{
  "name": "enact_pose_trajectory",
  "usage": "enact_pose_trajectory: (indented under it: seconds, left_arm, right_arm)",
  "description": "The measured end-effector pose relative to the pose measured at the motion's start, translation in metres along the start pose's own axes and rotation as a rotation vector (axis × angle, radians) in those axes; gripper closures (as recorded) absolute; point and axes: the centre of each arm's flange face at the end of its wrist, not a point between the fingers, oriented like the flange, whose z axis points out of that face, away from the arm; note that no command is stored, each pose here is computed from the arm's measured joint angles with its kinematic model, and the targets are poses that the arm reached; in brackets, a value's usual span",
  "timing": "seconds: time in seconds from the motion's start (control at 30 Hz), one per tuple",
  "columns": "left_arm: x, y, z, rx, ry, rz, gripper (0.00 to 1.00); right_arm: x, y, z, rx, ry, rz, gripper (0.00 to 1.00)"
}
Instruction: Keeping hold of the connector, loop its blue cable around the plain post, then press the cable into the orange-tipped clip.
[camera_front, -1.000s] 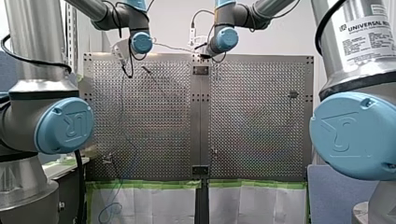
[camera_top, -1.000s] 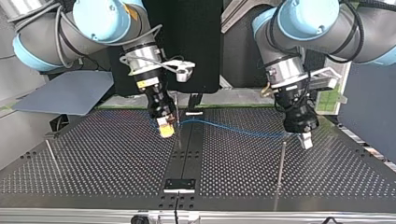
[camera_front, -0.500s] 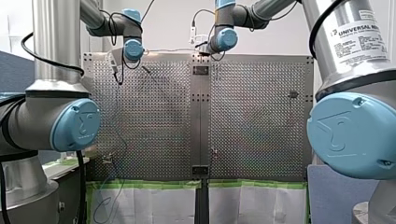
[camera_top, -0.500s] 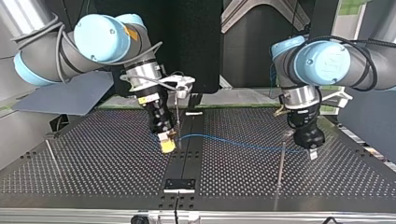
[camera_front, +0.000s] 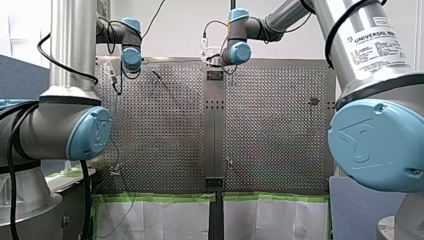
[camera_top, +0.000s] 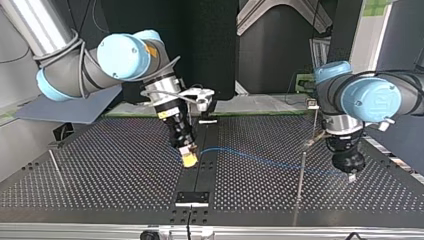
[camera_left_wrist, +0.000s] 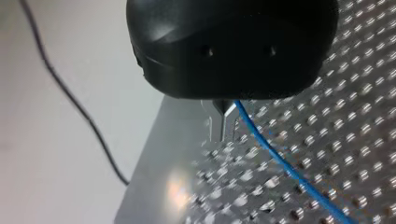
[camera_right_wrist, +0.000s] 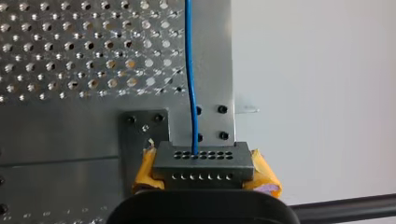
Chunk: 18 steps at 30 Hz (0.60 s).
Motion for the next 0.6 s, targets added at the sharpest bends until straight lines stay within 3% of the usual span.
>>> enact_pose_trajectory:
  seconds: [0.13, 0.23, 0.37, 0.6]
  left_arm:
    - [0.0, 0.013, 0.014, 0.001, 0.003, -0.002, 1.0]
    - [0.01, 0.016, 0.024, 0.013, 0.037, 0.008, 1.0]
    - [0.024, 0.013, 0.027, 0.053, 0.081, 0.016, 1.0]
    - [0.031, 0.003, 0.026, 0.119, 0.104, 0.01, 1.0]
  right_arm:
    - [-0.006, -0.001, 0.005, 0.008, 0.0, -0.001, 1.0]
    - [-0.014, -0.001, 0.008, 0.007, -0.008, -0.002, 1.0]
    - [-0.028, 0.001, 0.013, 0.004, -0.021, -0.003, 1.0]
    - [-0.059, 0.005, 0.021, -0.012, -0.051, -0.003, 1.0]
